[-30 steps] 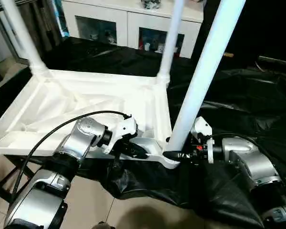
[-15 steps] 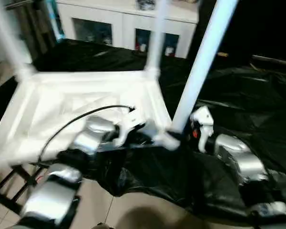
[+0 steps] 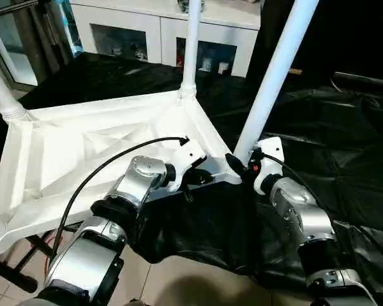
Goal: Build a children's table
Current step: Rotate leg to tighten
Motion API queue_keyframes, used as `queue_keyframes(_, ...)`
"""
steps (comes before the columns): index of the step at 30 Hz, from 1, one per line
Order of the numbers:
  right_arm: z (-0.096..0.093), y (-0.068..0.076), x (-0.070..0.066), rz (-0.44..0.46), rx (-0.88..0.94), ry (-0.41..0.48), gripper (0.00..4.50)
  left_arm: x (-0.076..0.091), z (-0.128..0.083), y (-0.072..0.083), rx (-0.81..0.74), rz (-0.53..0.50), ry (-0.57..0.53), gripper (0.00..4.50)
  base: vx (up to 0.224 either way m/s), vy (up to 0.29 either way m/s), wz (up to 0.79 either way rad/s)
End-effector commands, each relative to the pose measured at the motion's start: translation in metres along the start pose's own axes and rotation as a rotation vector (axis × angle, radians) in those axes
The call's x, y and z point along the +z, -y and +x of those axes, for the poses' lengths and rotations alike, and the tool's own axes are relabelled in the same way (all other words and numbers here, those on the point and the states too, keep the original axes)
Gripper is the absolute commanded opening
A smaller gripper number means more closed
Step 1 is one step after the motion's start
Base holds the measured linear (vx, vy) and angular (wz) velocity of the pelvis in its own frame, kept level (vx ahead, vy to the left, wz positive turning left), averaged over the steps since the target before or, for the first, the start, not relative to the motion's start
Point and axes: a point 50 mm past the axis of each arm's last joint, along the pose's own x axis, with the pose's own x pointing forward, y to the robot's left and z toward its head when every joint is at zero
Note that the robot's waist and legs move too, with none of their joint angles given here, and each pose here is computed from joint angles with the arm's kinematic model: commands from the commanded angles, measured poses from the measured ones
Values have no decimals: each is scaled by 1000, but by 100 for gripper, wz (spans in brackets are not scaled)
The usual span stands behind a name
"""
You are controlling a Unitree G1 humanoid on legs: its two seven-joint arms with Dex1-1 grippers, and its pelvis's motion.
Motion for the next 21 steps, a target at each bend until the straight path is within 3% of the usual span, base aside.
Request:
queue_keyframes(1, 7, -31, -22, 64, 161, -92, 275, 31, 11, 12, -67, 97, 138, 0, 0, 0, 0)
queue_keyframes(4, 1, -21, -18, -2, 158, -84, 288, 30, 11, 13, -80, 107, 136, 0, 0, 0, 0)
queue_keyframes(6, -20, 3, -7, -54, 194, -56, 288, 29, 10, 14, -90, 120, 135, 0, 0, 0, 0)
queue_keyframes(9, -37, 20, 0, -83, 211, -45, 288, 28, 9, 15, -106, 136, 131, 0, 0, 0, 0)
queue_keyframes(10, -52, 35, 4, -98, 204, -40, 288, 27, 9, 16, -109, 143, 131, 0, 0, 0, 0)
queue_keyframes(14, -83, 61, 12, -125, 196, -44, 288, 26, 9, 16, -96, 174, 136, 0, 0, 0, 0)
queue_keyframes(18, -102, 70, 17, -133, 220, -62, 288, 25, 7, 15, -80, 169, 146, 0, 0, 0, 0)
queue_keyframes(21, -109, 67, 19, -125, 261, -70, 300, 25, 4, 14, -90, 153, 153, 44, 0, 0, 0)
